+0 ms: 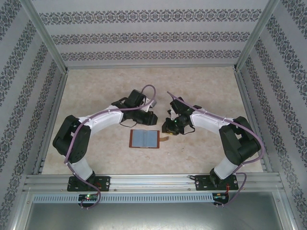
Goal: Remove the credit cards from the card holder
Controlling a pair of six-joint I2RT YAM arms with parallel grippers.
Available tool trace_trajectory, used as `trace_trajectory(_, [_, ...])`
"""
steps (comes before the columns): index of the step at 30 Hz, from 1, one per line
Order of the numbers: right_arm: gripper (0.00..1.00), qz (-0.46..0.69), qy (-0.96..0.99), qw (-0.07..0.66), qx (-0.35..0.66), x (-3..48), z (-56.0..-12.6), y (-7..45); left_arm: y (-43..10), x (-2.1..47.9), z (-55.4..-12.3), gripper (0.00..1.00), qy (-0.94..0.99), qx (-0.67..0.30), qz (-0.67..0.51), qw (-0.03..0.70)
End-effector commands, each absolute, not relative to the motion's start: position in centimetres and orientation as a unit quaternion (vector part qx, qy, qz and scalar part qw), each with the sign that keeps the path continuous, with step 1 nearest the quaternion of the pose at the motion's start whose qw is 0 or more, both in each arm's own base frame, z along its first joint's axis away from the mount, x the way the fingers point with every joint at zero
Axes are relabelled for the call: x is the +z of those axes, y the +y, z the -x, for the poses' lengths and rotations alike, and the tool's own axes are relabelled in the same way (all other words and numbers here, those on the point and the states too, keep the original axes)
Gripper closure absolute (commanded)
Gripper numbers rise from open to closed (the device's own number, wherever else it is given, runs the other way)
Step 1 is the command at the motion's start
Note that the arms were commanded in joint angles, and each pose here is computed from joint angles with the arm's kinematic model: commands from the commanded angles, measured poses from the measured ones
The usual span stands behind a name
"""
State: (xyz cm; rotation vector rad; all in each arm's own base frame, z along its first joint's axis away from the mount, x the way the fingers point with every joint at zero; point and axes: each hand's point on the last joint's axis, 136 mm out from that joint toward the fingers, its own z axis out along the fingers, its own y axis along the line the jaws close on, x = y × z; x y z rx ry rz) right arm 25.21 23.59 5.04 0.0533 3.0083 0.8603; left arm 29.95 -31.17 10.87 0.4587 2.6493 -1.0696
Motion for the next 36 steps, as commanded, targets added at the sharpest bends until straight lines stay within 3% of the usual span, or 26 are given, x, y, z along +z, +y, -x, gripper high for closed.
trace_trajectory(1, [0.75, -0.015, 0.960, -0.008, 0.280, 4.4, -24.4, 23.9, -31.7, 8.6, -28.7, 0.83, 0.923, -0.363, -0.095, 0.089])
trace_trajectory(4, [0.75, -0.014, 0.958, -0.017, 0.287, 4.0, -24.1, 24.2, -31.8, 6.1, -27.6, 0.91, 0.932, -0.353, -0.062, 0.054])
trace_trajectory(8, [0.76, -0.014, 0.956, -0.019, 0.292, 3.7, -24.0, 24.4, -32.3, 4.1, -26.0, 0.89, 0.944, -0.326, -0.051, 0.013])
trace_trajectory(22, [0.76, -0.015, 0.963, -0.054, 0.263, 0.5, -22.8, 23.7, -28.3, 1.3, -23.9, 0.89, 0.979, -0.198, -0.053, -0.008])
trace_trajectory(31, [0.76, -0.016, 0.970, -0.061, 0.237, -0.6, -22.2, 22.7, -26.1, 2.6, -24.3, 0.87, 0.988, -0.139, -0.067, 0.010])
trace_trajectory(36, [0.76, -0.015, 0.969, -0.058, 0.240, -0.3, -22.4, 22.8, -27.5, 4.1, -24.5, 0.85, 0.981, -0.180, -0.069, 0.018])
